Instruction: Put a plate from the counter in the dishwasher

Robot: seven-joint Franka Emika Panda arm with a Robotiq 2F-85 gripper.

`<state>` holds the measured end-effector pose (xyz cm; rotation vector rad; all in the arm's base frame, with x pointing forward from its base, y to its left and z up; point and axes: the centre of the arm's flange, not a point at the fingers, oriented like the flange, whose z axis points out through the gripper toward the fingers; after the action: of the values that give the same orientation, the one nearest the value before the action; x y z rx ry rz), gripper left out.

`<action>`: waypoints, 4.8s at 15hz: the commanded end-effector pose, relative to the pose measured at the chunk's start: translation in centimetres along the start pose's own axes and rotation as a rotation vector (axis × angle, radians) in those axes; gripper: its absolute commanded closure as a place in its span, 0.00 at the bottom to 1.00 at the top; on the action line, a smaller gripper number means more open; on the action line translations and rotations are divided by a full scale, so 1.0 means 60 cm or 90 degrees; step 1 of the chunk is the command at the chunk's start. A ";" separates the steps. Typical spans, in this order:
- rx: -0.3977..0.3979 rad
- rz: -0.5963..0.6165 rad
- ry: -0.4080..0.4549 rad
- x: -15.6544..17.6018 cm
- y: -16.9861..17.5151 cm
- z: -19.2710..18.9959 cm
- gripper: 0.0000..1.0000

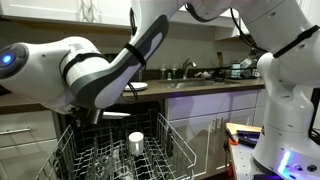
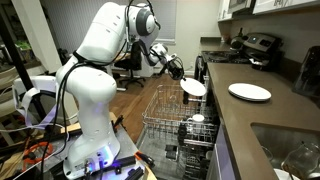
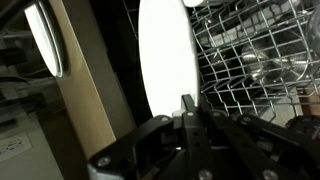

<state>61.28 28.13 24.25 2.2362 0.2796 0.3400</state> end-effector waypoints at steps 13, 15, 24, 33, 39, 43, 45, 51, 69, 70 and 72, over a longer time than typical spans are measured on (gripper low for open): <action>0.102 -0.024 -0.027 -0.068 -0.034 -0.022 0.95; 0.122 -0.025 -0.027 -0.087 -0.036 -0.026 0.95; 0.189 -0.004 -0.062 -0.184 0.024 -0.042 0.95; 0.263 -0.002 -0.056 -0.272 0.054 -0.090 0.95; 0.280 0.003 -0.039 -0.285 0.023 -0.081 0.94; 0.280 0.005 -0.038 -0.288 0.028 -0.081 0.94; 0.300 -0.008 -0.037 -0.293 0.037 -0.076 0.95; 0.363 -0.036 -0.040 -0.328 0.066 -0.070 0.95; 0.568 -0.216 0.087 -0.333 0.114 -0.043 0.95; 0.577 -0.221 0.092 -0.331 0.112 -0.039 0.95; 0.584 -0.232 0.085 -0.333 0.105 -0.029 0.95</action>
<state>41.88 19.87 27.56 2.9538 1.0081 0.1681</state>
